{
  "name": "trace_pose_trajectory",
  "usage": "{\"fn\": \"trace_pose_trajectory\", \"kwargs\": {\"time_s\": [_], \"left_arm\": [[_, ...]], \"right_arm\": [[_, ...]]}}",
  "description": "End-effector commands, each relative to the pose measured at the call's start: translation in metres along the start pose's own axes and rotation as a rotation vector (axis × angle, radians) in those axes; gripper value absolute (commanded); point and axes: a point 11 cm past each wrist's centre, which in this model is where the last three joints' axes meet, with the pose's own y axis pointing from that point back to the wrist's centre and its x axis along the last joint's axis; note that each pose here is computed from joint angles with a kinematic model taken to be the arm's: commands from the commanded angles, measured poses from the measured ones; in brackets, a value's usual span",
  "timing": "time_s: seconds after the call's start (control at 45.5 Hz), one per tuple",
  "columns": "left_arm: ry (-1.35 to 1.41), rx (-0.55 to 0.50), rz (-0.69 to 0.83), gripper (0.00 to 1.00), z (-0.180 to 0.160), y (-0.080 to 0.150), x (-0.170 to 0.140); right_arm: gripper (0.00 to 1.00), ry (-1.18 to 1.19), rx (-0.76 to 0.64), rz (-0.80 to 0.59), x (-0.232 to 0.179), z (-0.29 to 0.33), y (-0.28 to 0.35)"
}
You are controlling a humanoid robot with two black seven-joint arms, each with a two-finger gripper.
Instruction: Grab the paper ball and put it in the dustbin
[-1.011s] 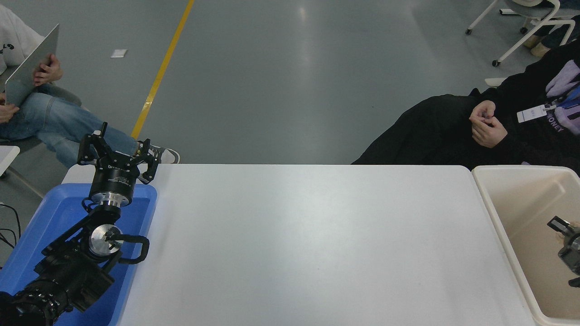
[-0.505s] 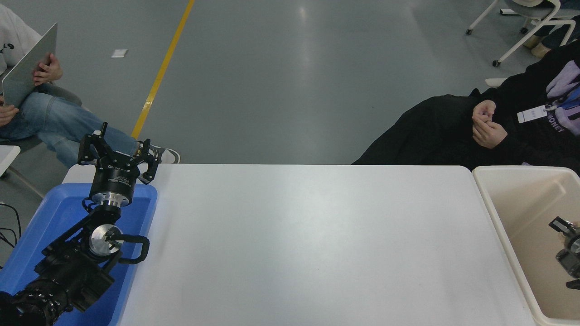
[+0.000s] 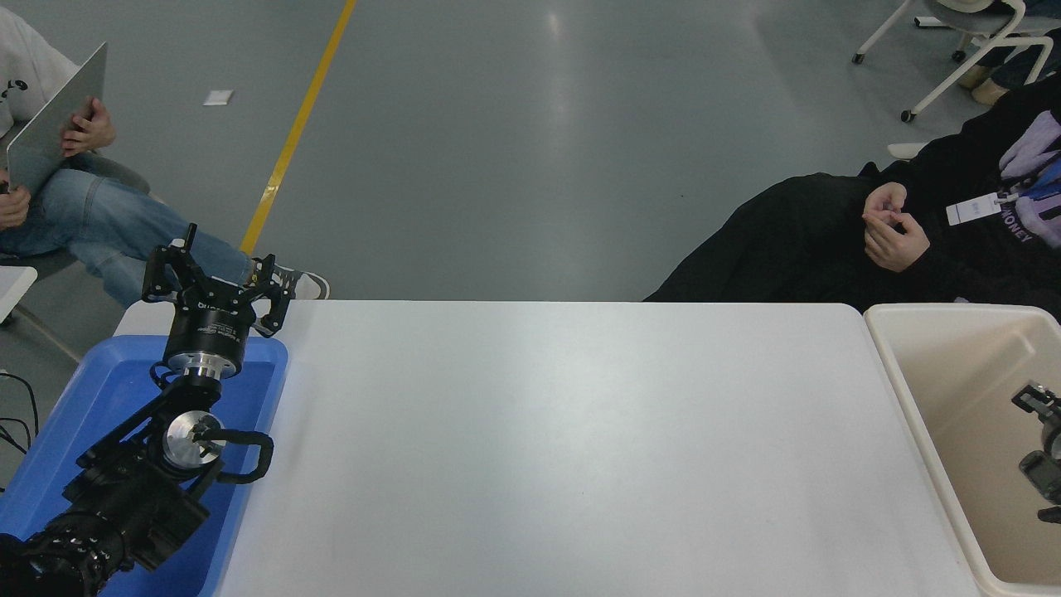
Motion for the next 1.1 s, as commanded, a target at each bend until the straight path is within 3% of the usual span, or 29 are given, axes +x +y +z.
{"fn": "trace_pose_trajectory", "kwargs": {"time_s": [0.0,0.198,0.286,0.571,0.747,0.857,1.077], "left_arm": [[0.0,0.0,0.0,0.99,0.0,0.0,0.0],[0.0,0.0,0.001,0.99,0.0,0.0,0.0],[0.001,0.001,-0.002,0.99,0.0,-0.001,-0.001],[-0.001,0.001,-0.001,0.99,0.0,0.0,0.0],[-0.001,0.002,-0.001,0.99,0.0,0.0,0.0],[0.0,0.001,0.0,0.99,0.0,0.0,0.0],[0.0,0.0,0.0,0.99,0.0,0.0,0.0]], "right_arm": [[0.74,-0.025,0.004,-0.047,0.004,-0.001,0.003],[0.79,-0.099,0.032,-0.214,0.021,-0.002,0.03],[1.0,-0.129,0.054,-0.259,0.035,-0.006,0.045],[1.0,0.089,0.116,-0.398,0.082,-0.042,0.09],[1.0,0.162,0.201,-0.649,0.118,-0.083,0.131],[1.0,0.24,0.258,-0.88,0.134,-0.104,0.172],[1.0,0.437,0.304,-0.802,0.157,-0.167,0.209]]}}
